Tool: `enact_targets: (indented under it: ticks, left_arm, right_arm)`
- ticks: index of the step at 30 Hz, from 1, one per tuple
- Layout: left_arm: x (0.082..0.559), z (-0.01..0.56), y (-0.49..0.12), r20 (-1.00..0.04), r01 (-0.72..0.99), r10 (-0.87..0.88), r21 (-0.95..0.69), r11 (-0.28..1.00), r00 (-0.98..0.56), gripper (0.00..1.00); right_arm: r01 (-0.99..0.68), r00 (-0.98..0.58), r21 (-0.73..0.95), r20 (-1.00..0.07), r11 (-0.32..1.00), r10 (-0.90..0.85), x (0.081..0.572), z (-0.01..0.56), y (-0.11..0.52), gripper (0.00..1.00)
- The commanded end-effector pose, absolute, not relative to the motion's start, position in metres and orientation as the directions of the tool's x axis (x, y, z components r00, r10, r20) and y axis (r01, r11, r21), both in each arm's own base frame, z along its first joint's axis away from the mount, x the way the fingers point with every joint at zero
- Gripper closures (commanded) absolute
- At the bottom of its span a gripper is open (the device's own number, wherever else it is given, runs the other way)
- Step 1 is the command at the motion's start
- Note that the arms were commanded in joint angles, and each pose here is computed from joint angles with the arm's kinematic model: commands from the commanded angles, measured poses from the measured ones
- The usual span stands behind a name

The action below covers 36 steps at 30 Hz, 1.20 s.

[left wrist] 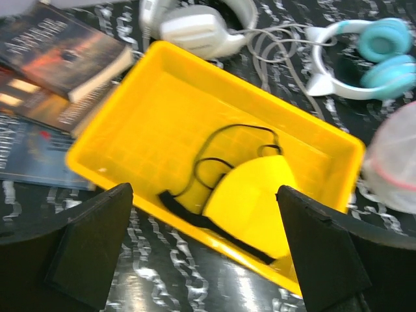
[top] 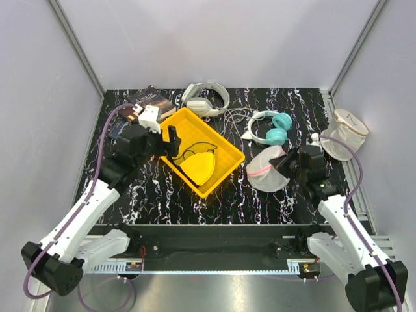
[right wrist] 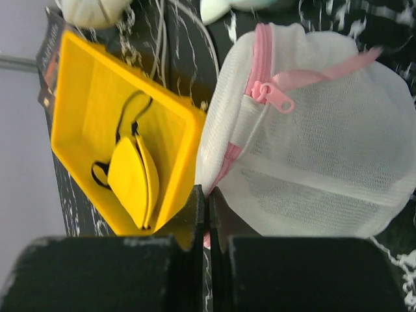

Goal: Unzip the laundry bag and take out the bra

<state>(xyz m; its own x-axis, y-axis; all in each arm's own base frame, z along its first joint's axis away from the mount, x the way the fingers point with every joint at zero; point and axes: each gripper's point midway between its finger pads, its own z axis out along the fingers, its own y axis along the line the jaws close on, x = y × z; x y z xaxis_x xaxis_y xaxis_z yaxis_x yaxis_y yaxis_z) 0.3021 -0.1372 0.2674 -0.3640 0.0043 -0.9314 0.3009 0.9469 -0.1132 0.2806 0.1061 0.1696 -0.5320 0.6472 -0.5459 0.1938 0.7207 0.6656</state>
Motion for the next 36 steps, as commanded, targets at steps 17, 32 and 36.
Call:
enact_targets:
  ticks: [17,32,36]
  left_arm:
    - [0.220,0.176,-0.257,-0.747,0.361,-0.081,-0.410,0.838,-0.659,0.01]
    - [0.209,0.174,-0.249,-0.751,0.377,-0.083,-0.421,0.825,-0.656,0.01]
    - [0.203,0.174,-0.240,-0.748,0.359,-0.121,-0.445,0.820,-0.652,0.01]
  right_arm:
    - [0.135,-0.639,0.477,-0.628,0.869,0.444,0.229,0.161,0.128,0.25]
    - [-0.118,-0.680,0.369,-0.707,0.922,0.195,0.350,0.171,0.142,0.21]
    - [-0.181,-0.738,0.404,-0.658,0.897,0.147,0.362,0.150,0.155,0.27]
